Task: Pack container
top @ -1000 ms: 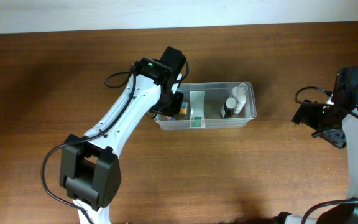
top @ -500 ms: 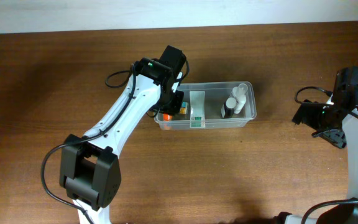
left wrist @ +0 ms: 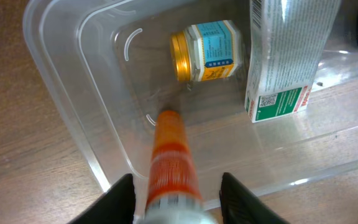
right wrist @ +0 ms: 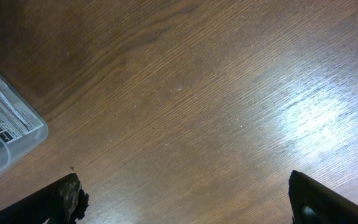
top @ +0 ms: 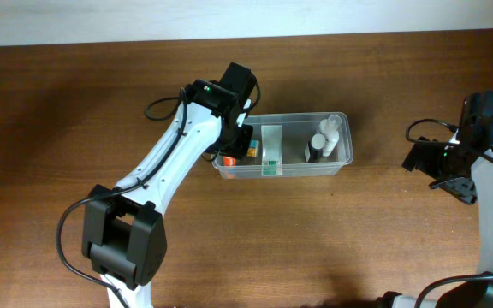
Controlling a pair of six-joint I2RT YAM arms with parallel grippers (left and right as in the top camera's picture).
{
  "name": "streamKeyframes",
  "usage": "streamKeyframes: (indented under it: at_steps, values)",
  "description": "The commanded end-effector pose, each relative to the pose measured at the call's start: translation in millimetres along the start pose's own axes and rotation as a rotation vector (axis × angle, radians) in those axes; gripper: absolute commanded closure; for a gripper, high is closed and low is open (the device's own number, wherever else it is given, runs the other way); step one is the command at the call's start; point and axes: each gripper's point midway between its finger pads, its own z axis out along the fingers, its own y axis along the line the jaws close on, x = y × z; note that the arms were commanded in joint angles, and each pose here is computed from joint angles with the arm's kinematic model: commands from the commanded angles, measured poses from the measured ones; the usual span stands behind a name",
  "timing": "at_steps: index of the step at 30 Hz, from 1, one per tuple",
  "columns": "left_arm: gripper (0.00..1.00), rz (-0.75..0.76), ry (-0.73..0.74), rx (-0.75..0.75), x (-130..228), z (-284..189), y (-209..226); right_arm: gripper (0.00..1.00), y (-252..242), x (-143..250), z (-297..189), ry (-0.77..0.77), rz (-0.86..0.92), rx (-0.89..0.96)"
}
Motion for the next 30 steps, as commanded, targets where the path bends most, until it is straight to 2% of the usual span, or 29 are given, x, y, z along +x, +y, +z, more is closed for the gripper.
streamKeyframes:
  at_steps: [1, 7, 10, 13, 16, 19, 25, 30]
  values:
    - [0.52, -0.013, -0.021, -0.015, -5, -4, 7, 0.02, -1, -2, -1, -0.008, 0.017, 0.0]
    - [0.51, -0.048, -0.05, -0.015, -15, -18, 20, 0.02, -1, -2, -1, -0.008, 0.017, 0.0]
    - [0.41, -0.069, -0.07, -0.015, -21, -32, 28, 0.02, -1, -2, -1, -0.008, 0.016, 0.0]
    - [0.22, -0.086, -0.106, -0.015, -29, -51, 38, 0.02, -1, -2, -1, -0.008, 0.017, 0.0]
    - [0.08, -0.113, -0.152, -0.023, -37, -76, 53, 0.02, -1, -2, -1, -0.008, 0.017, 0.0]
    - [0.01, -0.15, -0.193, -0.026, -39, -104, 68, 0.02, -1, -2, -1, -0.008, 0.017, 0.0]
    - [0.01, -0.218, -0.262, -0.034, -26, -156, 96, 0.02, -1, -2, -1, -0.008, 0.017, 0.0]
    - [0.01, -0.282, -0.311, -0.05, 4, -198, 119, 0.02, -1, -2, -1, -0.008, 0.017, 0.0]
